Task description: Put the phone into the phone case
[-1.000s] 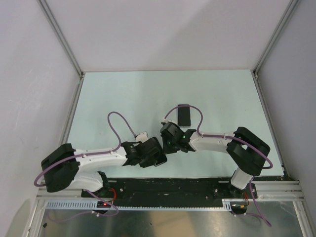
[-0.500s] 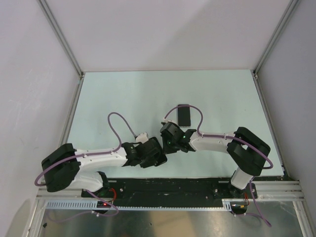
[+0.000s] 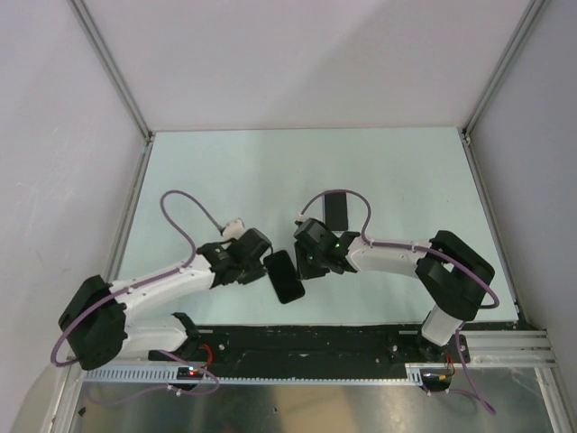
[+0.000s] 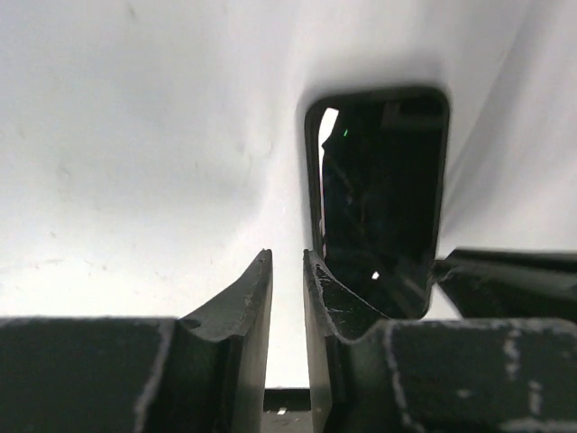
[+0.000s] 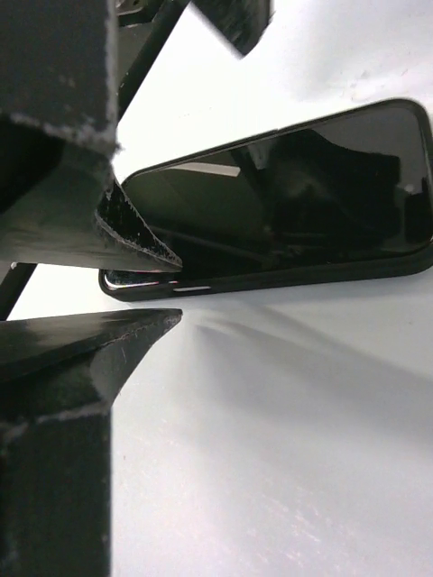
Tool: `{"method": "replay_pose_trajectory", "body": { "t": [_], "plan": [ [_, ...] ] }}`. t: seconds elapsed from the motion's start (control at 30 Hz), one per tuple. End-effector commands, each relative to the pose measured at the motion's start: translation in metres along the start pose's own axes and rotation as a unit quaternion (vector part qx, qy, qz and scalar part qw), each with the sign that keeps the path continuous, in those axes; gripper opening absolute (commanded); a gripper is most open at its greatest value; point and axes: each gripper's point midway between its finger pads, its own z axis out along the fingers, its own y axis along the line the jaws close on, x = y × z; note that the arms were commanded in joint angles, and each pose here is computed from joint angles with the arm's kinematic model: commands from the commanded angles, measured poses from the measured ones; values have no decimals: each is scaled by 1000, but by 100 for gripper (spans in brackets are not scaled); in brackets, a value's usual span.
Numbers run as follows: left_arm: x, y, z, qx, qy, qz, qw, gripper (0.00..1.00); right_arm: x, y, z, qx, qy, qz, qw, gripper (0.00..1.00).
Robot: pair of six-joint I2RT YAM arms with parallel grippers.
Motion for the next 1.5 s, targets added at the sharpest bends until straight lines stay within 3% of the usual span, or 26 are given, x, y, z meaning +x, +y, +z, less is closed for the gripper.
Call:
{"method": "replay_pose_trajectory", "body": {
  "t": [0.0,0.17,0.33,0.5,0.73,1.07,1.33,1.47],
  "plan": [
    [-52,-1,-15,-4,-65,-3,998,25,-29,19,-16,-29,-31,-7,999,29],
    [-64,-7,-11,-11,-61,9,998,24,-38,23,-17,-37,-39,-16,998,39],
    [-77,5,-10,-22,-68,-12,997,30,-34,37,-16,-48,-41,-64,996,80],
    [-106,29,-16,-30,-92,-52,994,43,-28,47,-8,-23,-46,-109,993,97],
    [-135,52,-28,-27,-117,-86,989,56,-15,46,10,33,-37,-149,988,99],
    [-145,60,-35,-20,-126,-90,988,58,-19,42,13,111,-57,-173,977,99],
    [-141,65,-31,-19,-120,-89,989,58,-27,51,-7,115,-87,-171,975,100],
    [-139,65,-29,-17,-116,-88,989,59,-20,53,-1,102,-70,-177,976,99]
  ]
}}
